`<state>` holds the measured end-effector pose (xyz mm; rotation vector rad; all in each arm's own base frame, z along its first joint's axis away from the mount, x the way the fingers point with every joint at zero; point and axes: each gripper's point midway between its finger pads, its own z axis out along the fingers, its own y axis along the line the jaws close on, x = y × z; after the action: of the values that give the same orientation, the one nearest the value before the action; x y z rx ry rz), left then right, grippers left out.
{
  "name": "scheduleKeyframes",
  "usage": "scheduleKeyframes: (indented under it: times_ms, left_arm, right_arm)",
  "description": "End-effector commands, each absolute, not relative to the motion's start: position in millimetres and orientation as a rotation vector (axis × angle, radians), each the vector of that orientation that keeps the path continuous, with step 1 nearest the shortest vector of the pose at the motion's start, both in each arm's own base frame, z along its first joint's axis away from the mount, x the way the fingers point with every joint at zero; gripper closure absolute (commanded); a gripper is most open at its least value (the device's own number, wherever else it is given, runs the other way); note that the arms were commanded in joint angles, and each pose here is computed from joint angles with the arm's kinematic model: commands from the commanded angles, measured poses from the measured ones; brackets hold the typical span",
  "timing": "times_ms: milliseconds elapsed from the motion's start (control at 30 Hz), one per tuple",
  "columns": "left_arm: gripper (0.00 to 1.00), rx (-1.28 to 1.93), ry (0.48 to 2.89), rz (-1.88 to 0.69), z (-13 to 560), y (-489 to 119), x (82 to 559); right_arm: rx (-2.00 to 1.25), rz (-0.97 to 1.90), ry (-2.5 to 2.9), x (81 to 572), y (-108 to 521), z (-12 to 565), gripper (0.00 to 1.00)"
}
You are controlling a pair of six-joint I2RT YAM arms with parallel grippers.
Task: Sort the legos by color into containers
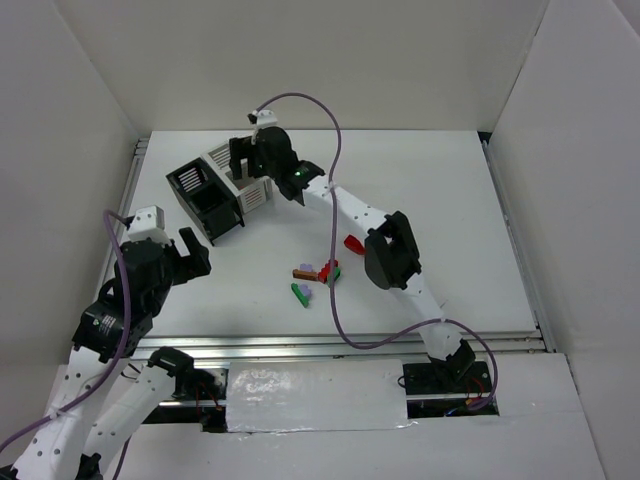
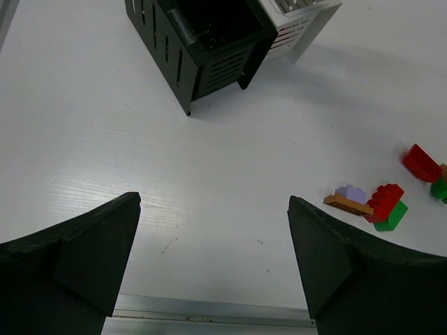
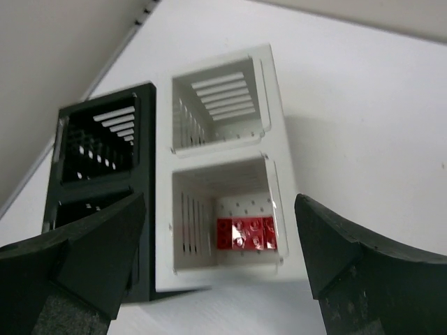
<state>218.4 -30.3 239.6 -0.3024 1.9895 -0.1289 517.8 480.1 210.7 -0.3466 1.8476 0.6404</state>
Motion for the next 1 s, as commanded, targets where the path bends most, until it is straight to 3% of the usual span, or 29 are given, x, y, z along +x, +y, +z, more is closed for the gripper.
scheduleKeyframes:
  times_ms: [0, 33, 133, 367, 467, 667, 967]
  left_arm:
    - [0.01, -0.300, 1.934, -0.143, 251, -30, 221]
    - [0.00, -0.301, 1.933, -0.144, 252, -30, 221]
    - [0.01, -0.298, 1.931, -0.147, 253, -30, 221]
    - [0.00, -0.281, 1.926, -0.165, 254, -33, 220]
    - [0.01, -0.276, 1.928, -0.170, 254, -35, 221]
    - [0.01, -0.288, 1.925, -0.166, 254, -33, 219]
    - [0.01, -0.263, 1.949, -0.175, 249, -38, 222]
  right_arm:
    - [-0.285, 0.648, 1.788, 496, 460, 272, 0.06]
    - [-0.219, 0.658, 1.770, 488, 445, 301, 0.06]
    - [-0.052, 0.504, 1.948, 461, 398, 277, 0.06]
    - [0.147, 0.143, 2.250, 373, 298, 165, 0.04]
    - [0.240, 0.085, 2.249, 356, 268, 147, 0.02]
    - [0.010, -0.020, 2.342, 378, 248, 128, 0.04]
    - [-0.224, 0.110, 2.493, 395, 206, 107, 0.05]
